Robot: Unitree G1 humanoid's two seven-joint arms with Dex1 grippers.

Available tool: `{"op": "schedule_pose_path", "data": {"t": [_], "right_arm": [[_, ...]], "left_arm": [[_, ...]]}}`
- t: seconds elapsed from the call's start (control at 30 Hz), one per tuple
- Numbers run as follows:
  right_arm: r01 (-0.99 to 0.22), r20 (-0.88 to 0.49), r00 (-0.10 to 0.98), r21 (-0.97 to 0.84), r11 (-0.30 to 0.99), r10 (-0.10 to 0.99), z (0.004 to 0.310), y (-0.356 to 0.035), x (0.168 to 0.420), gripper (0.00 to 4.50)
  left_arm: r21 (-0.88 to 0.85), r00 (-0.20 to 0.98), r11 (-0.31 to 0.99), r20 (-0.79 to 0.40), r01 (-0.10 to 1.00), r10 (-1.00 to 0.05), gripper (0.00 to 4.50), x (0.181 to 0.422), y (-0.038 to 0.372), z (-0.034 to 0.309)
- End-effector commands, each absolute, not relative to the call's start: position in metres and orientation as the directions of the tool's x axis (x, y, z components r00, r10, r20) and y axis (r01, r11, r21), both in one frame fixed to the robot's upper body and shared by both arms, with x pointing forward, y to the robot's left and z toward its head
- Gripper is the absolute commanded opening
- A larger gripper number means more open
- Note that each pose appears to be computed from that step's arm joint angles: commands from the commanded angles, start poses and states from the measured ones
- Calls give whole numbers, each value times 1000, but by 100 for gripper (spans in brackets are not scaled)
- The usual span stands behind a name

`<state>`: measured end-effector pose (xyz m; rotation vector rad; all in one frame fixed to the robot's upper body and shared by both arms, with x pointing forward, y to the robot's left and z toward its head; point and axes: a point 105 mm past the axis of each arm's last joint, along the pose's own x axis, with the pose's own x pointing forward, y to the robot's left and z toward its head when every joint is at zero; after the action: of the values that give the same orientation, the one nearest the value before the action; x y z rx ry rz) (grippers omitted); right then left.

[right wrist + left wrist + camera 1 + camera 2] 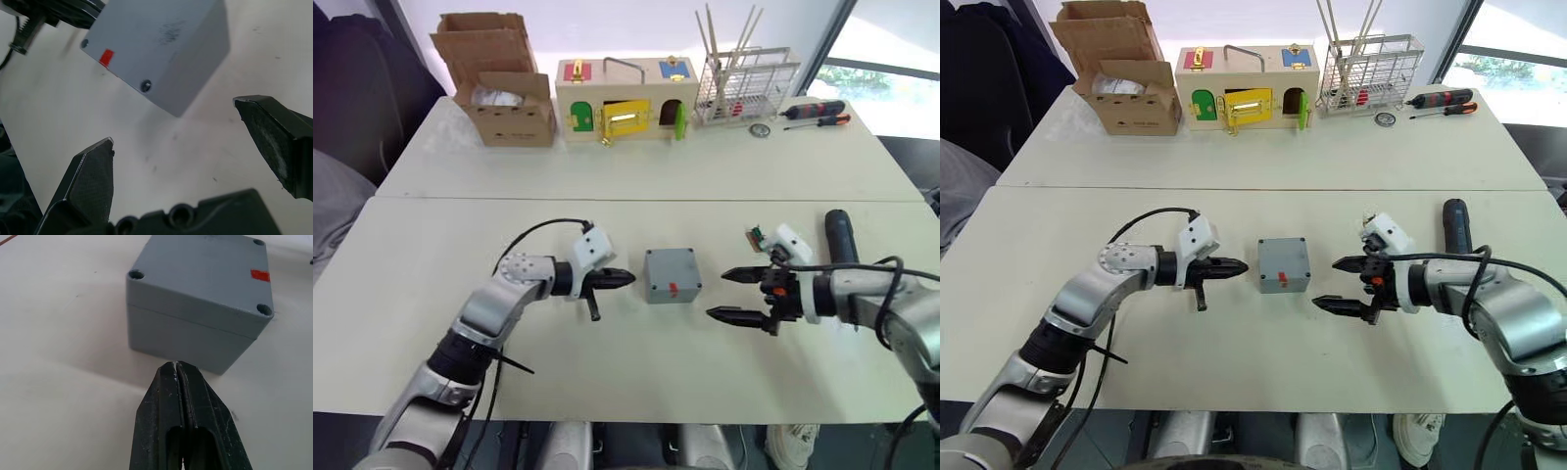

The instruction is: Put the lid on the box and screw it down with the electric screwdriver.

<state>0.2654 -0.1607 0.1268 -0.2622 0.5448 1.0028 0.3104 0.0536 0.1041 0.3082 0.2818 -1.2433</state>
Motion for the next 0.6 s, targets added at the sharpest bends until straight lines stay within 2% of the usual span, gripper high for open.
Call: {"op": "schedule_pose_path", "data": {"t": [0.03,0.17,0.3,0.4,0.6], "right_arm": [[-863,-513,430,10,506,743,128,-148,270,447],[-877,-518,394,33,479,759,120,-137,265,447],[-901,-507,325,90,424,798,118,-119,248,447],[-899,-499,317,112,423,806,117,-114,241,447],[-892,-499,324,121,435,804,118,-113,233,447]], "left_arm": [[110,290,269,-349,957,-891,0,316,43,109],[135,264,230,-359,964,-895,0,319,36,108],[139,238,202,-341,970,-909,0,330,18,110],[146,227,186,-355,972,-907,0,334,12,105],[215,320,254,-377,943,-869,0,352,23,98]]}}
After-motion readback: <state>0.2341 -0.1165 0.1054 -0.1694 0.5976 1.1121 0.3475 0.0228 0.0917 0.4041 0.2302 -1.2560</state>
